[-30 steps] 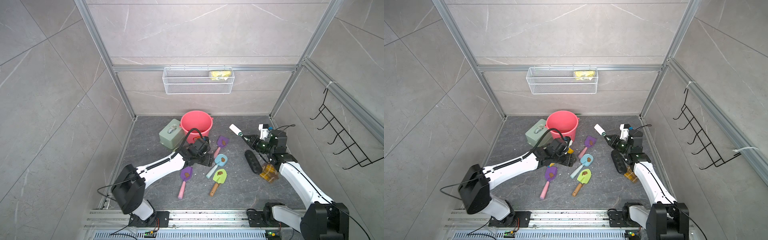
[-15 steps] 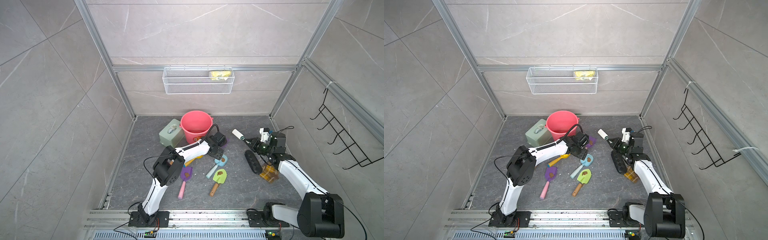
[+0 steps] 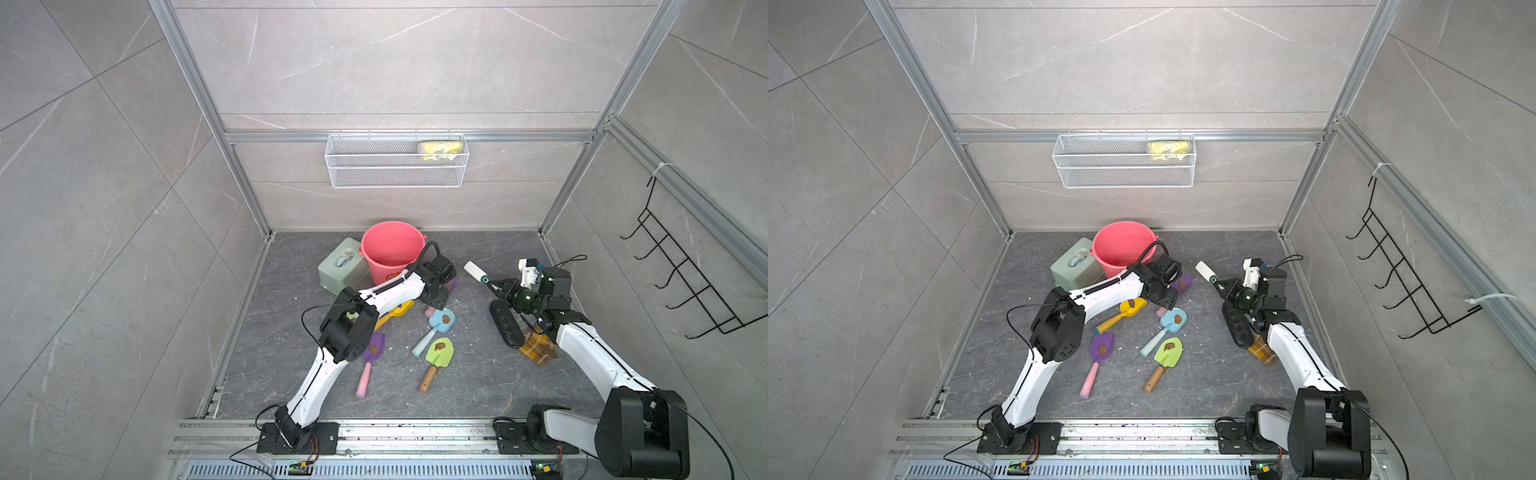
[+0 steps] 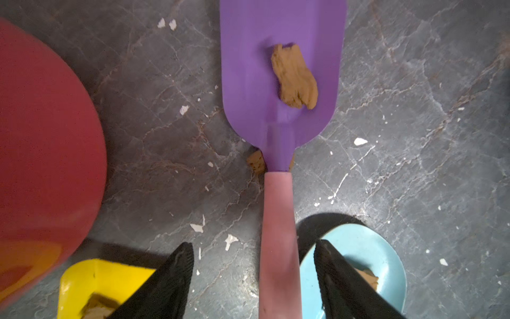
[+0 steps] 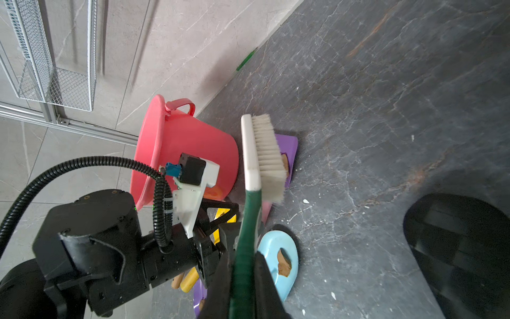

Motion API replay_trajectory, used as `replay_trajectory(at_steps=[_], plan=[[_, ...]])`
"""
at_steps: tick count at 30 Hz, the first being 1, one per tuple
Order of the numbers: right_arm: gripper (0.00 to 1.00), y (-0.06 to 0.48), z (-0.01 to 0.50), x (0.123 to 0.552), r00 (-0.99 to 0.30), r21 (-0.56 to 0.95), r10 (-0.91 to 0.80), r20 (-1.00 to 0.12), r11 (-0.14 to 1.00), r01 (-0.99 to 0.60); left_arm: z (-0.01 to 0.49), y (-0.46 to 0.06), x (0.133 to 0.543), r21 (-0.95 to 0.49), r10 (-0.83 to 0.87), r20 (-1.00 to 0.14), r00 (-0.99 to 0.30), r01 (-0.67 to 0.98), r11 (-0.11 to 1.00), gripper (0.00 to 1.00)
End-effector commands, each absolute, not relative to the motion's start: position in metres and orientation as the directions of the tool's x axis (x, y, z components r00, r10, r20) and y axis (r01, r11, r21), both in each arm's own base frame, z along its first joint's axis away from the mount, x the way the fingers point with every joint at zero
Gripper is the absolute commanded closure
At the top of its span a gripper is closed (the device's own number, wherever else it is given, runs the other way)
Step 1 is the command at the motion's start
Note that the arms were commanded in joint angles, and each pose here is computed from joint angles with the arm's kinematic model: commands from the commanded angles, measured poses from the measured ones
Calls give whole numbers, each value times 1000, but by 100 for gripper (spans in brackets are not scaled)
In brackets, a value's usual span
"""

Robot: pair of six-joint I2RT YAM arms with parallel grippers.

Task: Brush the soil off the hand trowel and place it into the bucket
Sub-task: Pick up the hand trowel from the center of the board.

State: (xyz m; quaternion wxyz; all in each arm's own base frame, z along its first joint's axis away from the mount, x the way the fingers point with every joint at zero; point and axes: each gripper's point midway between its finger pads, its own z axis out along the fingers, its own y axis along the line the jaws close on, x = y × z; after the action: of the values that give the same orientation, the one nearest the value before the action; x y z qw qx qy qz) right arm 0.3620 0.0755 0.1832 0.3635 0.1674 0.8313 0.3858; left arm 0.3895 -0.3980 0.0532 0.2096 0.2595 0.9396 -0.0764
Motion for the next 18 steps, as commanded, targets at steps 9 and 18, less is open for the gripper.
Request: replay_trajectory(at_steps=[9,18], plan=[[100,78,190,357,-673,756,535,-511,653,-56,37,-404,404,-29,463,-405,-788,517,855,27],[100,79,189,357,-677,759,533,-508,648,-59,26,-399,407,12,487,-378,-788,522,853,32]])
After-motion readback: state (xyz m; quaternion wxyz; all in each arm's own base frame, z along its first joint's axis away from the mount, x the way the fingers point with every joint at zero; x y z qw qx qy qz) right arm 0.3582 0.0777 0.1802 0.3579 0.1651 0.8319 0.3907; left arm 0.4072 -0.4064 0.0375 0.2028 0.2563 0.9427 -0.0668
